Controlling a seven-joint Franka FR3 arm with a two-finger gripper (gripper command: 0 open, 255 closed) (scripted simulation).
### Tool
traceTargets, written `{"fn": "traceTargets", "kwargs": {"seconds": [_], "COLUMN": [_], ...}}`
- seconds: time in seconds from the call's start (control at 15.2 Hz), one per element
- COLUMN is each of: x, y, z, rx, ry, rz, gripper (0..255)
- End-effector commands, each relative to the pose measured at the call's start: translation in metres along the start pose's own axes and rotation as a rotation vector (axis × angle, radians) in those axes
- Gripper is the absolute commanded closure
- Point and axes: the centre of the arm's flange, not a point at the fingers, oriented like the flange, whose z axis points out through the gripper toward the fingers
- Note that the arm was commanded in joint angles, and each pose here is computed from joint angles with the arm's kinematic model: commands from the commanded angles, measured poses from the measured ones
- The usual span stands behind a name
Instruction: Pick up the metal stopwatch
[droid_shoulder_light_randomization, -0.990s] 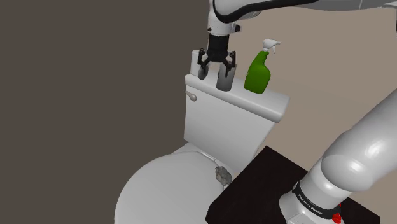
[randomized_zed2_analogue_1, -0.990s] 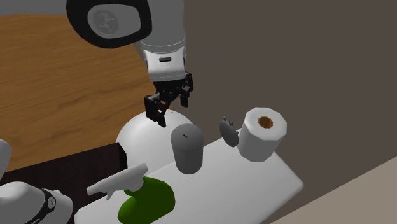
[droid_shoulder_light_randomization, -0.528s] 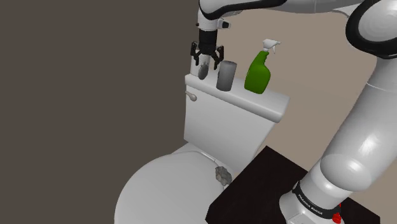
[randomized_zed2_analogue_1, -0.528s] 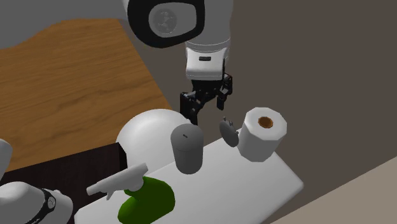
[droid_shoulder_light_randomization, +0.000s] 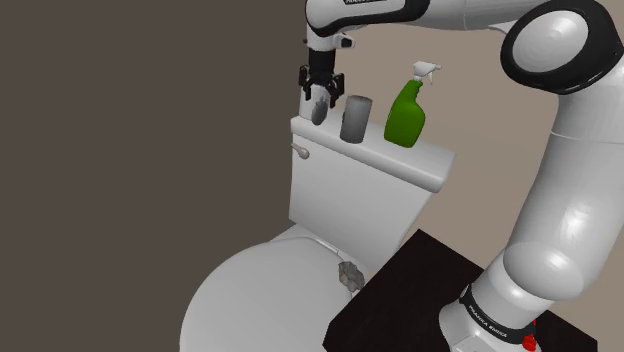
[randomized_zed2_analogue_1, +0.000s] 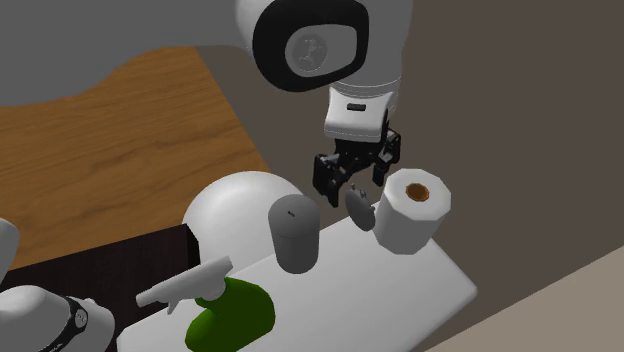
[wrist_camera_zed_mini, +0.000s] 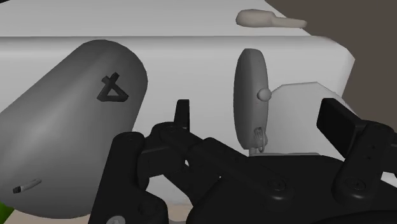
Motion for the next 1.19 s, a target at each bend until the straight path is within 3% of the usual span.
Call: {"fn": "traceTargets", "kwargs": {"seconds": [0.0,0.26,0.33,0.92,1.12], "x": [-0.001,-0.003,-0.003,-0.003,-0.001], "y": [-0.002,-0.002,-0.002,-0.002,-0.002], "z": [0.011,0.024,0.024,0.024,0.008], "rx": [0.000,0.000,0.000,0.000,0.000], "ry": [0.000,0.000,0.000,0.000,0.000], "rz": [0.002,0.002,0.002,0.002,0.002], "gripper": [0,0,255,255,255]}}
